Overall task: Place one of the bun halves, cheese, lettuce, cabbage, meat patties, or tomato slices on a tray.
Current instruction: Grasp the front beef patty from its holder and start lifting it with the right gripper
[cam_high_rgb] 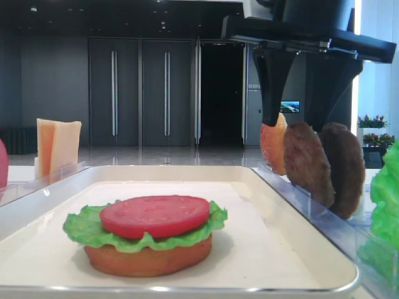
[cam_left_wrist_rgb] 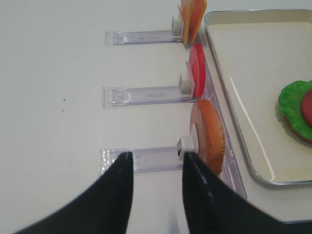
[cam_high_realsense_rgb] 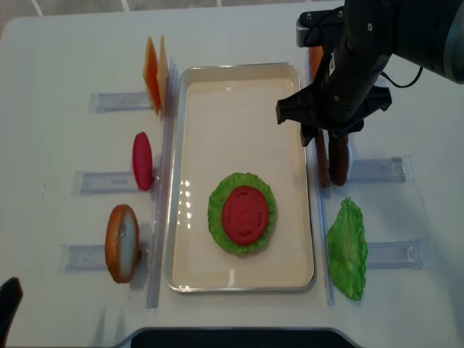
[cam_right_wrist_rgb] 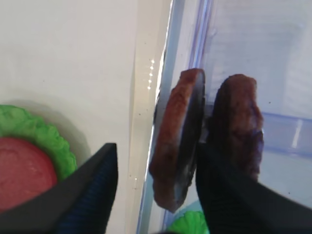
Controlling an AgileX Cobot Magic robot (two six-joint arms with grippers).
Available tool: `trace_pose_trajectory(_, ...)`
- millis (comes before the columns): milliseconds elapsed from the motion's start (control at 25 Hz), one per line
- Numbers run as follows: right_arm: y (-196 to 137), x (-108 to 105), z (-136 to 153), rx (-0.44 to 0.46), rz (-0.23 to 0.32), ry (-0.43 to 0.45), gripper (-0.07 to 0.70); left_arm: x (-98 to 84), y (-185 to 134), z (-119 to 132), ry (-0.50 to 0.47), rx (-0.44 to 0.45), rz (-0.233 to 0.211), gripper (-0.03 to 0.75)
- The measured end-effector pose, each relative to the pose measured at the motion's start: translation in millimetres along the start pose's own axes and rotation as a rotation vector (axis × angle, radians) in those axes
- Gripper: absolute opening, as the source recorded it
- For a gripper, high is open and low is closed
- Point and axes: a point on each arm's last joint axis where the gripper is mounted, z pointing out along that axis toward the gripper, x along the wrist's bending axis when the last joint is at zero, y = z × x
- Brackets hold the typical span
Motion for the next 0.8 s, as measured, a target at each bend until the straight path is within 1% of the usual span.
trace_pose_trajectory(120, 0, 0, 2, 0.003, -0.002, -0.005, 0.376, 0.0, 0, 0, 0.0, 0.0, 0.0, 0.265)
trace_pose_trajectory(360, 2, -2, 18, 0.04, -0.011, -0.035, 0.374, 0.0, 0, 0, 0.0, 0.0, 0.0, 0.265)
trace_pose_trajectory(480, 3, -4, 22, 0.038, -0.028, -0.062, 0.347, 0.0, 0, 0, 0.0, 0.0, 0.0, 0.265)
trace_pose_trajectory(560, 4, -5, 21, 0.033, -0.041, -0.077, 0.305, 0.0, 0, 0, 0.0, 0.0, 0.0, 0.265)
trace_pose_trajectory(680, 5, -9, 21, 0.017, -0.074, -0.123, 0.207, 0.0, 0, 0, 0.0, 0.0, 0.0, 0.265)
trace_pose_trajectory(760, 6, -12, 21, 0.007, -0.086, -0.15, 0.14, 0.0, 0, 0, 0.0, 0.0, 0.0, 0.265)
trace_pose_trajectory(800, 7, -12, 21, 0.004, -0.082, -0.156, 0.134, 0.0, 0, 0, 0.0, 0.0, 0.0, 0.265)
